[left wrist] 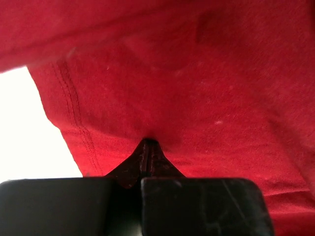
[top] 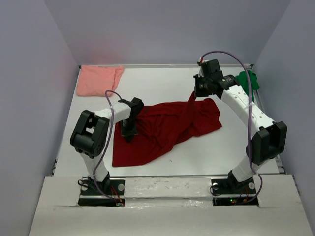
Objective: Fold and stack the t-shirts
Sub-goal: Flatten the tshirt out
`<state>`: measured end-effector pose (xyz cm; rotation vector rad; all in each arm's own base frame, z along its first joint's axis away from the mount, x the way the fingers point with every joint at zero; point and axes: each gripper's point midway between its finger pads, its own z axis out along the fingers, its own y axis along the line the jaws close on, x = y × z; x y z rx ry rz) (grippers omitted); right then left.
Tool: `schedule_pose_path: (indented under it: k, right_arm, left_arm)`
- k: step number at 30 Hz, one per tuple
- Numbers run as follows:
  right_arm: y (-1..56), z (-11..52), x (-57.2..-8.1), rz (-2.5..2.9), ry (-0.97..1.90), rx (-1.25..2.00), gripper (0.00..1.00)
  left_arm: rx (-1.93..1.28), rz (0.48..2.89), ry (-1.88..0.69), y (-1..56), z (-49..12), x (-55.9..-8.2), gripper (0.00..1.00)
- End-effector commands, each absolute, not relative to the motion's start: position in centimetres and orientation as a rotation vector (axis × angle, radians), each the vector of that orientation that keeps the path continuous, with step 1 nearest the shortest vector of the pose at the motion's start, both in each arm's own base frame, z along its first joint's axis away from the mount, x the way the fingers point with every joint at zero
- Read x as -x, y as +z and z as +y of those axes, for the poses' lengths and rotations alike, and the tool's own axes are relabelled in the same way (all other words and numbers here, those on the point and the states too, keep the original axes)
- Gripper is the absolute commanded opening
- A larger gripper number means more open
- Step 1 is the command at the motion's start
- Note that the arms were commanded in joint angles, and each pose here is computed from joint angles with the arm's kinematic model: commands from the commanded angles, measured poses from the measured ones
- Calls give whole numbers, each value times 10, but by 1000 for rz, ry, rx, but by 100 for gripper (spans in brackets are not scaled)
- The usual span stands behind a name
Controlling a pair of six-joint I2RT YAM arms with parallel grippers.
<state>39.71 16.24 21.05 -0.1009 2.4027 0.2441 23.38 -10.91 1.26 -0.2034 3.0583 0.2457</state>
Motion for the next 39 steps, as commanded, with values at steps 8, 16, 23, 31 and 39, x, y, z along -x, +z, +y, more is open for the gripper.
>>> schedule_pose_path:
  k: [8,16,23,31,39]
  right_arm:
    - [261,152,-388,2293,259,69,0]
    - [253,154,-388,2317,264,75,0]
    - [240,157,-389,2345,264,92,0]
    - [233,159,-391,2353,272,103,0]
    - [231,162,-392,2353,286,116,0]
  left_arm:
    - [125,3023,156,-16,-143,-319,0]
    - [180,2946,193,-6,-140,-403,0]
    - [193,2893,187,9,-142,-433,0]
    - [285,2709,228,73,-124,-404,9]
    - [448,2491,199,144,-94,-363,51]
